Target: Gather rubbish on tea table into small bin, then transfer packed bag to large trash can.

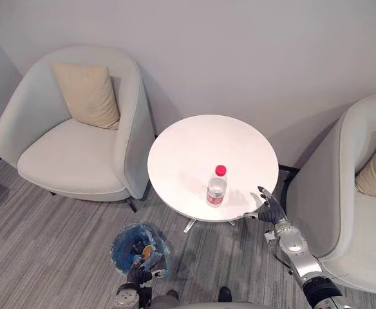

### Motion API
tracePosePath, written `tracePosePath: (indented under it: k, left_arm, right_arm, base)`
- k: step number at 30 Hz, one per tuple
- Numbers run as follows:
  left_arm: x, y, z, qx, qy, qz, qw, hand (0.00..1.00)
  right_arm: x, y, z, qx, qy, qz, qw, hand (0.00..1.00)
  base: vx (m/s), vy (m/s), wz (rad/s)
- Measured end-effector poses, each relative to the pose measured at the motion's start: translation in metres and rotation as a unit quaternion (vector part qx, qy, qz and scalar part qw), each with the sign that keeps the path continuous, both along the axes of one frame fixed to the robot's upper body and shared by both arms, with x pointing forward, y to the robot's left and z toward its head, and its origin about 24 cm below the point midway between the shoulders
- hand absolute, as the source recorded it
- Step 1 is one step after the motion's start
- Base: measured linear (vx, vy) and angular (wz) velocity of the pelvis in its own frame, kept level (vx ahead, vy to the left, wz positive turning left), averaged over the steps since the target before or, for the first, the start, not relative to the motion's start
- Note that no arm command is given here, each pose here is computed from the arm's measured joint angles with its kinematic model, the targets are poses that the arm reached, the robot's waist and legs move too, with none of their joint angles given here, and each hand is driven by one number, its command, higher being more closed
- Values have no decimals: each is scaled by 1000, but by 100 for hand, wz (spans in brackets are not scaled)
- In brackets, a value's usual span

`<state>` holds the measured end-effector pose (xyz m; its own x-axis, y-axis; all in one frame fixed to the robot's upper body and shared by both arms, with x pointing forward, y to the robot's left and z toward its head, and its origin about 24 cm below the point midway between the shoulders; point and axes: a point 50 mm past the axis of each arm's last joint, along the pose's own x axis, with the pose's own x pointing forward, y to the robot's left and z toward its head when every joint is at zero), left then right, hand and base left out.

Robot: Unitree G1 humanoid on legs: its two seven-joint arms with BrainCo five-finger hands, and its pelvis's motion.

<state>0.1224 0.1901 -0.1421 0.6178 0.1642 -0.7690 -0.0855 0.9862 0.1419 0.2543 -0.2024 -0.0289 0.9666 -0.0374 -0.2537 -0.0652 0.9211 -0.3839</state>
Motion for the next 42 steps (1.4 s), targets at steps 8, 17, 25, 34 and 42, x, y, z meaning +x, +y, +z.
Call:
tracePosePath:
  k: [8, 17, 25, 34, 42]
  left_arm:
    - [-10, 0, -2, -2, 8, 6, 1000, 0]
    - [10, -7, 7, -16, -42, 12, 999, 0]
    - [26, -13, 13, -30, -67, 21, 997, 0]
    - [37, -16, 18, -31, -90, 26, 995, 0]
    - [38, -16, 19, -36, -93, 33, 994, 0]
  right_arm:
    - [17, 10, 14, -17, -24, 35, 999, 0]
    - [59, 30, 58, -27, -103, 64, 992, 0]
    - [83, 36, 87, -25, -149, 47, 987, 0]
    - [102, 35, 110, 0, -179, 15, 984, 100]
    - [104, 34, 115, 20, -185, 3, 983, 100]
  base:
    - [-19, 12, 9]
    - [-52, 15, 13]
    - [-44, 10, 9]
    - [-30, 6, 6]
    - [-2, -1, 0]
